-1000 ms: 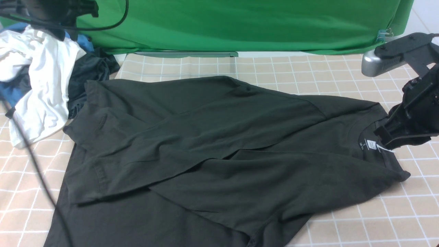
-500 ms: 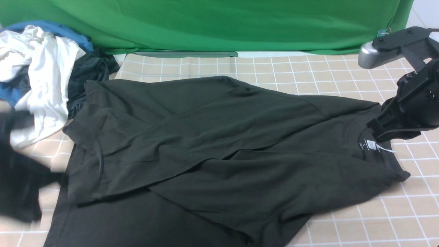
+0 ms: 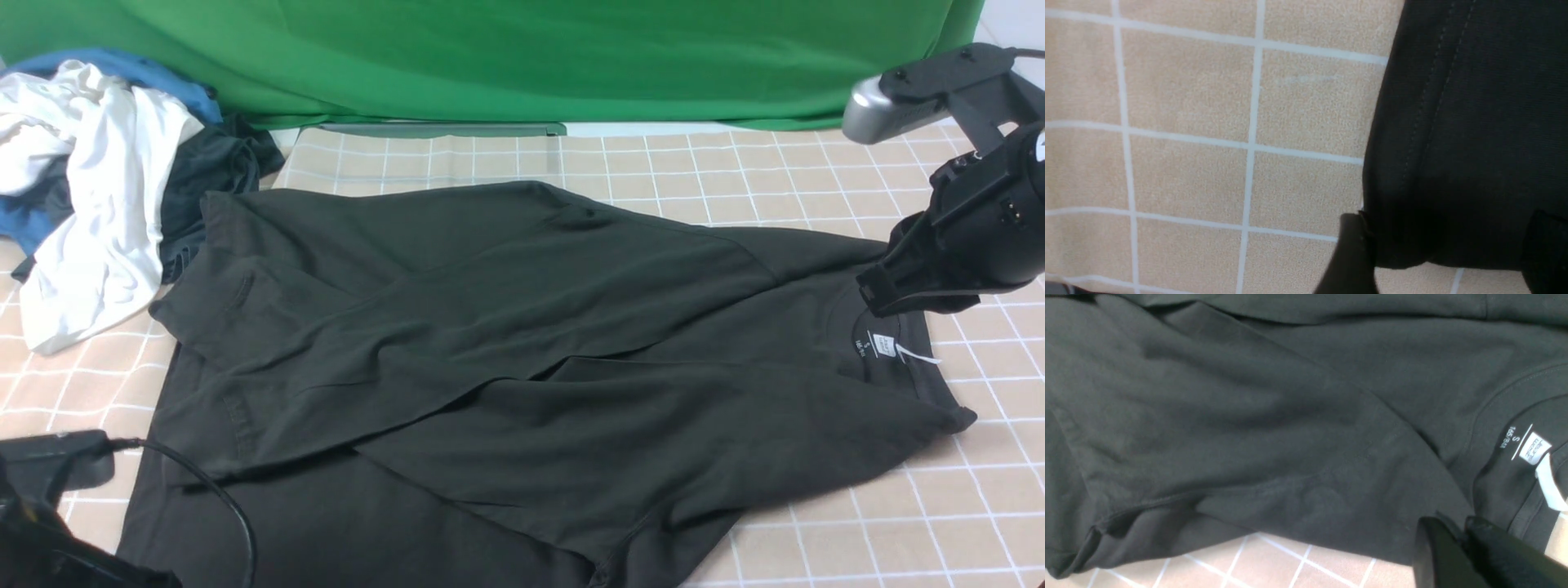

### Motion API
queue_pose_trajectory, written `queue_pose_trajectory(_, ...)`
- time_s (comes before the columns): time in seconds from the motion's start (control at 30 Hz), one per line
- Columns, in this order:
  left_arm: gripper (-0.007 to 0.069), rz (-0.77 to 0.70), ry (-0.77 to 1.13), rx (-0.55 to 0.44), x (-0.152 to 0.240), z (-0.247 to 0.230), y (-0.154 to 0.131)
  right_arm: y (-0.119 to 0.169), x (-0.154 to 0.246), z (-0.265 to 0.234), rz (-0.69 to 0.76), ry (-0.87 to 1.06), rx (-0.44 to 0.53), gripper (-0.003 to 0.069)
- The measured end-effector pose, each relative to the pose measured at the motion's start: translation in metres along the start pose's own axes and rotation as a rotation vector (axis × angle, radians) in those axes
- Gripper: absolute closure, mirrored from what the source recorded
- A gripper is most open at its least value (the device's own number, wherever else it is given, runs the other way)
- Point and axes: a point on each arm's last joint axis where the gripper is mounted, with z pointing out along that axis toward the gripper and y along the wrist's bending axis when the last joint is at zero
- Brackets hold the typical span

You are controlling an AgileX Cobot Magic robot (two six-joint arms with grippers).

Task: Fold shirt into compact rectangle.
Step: 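Grasp the near edge of the shirt at its hem and shoulder corners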

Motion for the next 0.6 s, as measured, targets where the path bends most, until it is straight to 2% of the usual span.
queue_pose_trajectory(0.17,0.0046,0.014,0.109,-0.012,-0.007,0.018,-0.001,0.000,0.000,0.000,-0.001,-0.002,0.000,0.0532)
queue_pose_trajectory(0.27,0.0049,0.020,0.162,-0.017,-0.009,0.025,-0.001,0.000,0.000,0.000,-0.001,-0.004,0.001,0.0527)
queue_pose_trajectory(0.37,0.0088,0.026,0.187,-0.012,-0.013,0.028,-0.002,0.000,-0.001,0.000,-0.003,-0.012,0.003,0.0524)
queue_pose_trajectory(0.5,0.0215,0.045,0.207,0.007,-0.016,0.030,-0.004,0.000,-0.001,0.000,-0.005,-0.014,0.003,0.0516)
queue_pose_trajectory(0.57,0.0379,0.035,0.212,0.031,-0.016,0.030,-0.006,0.000,-0.001,0.000,-0.009,-0.015,0.003,0.0515)
queue_pose_trajectory(0.6,0.0498,0.040,0.210,0.034,-0.016,0.030,-0.007,0.000,-0.001,0.000,-0.017,-0.015,0.003,0.0515)
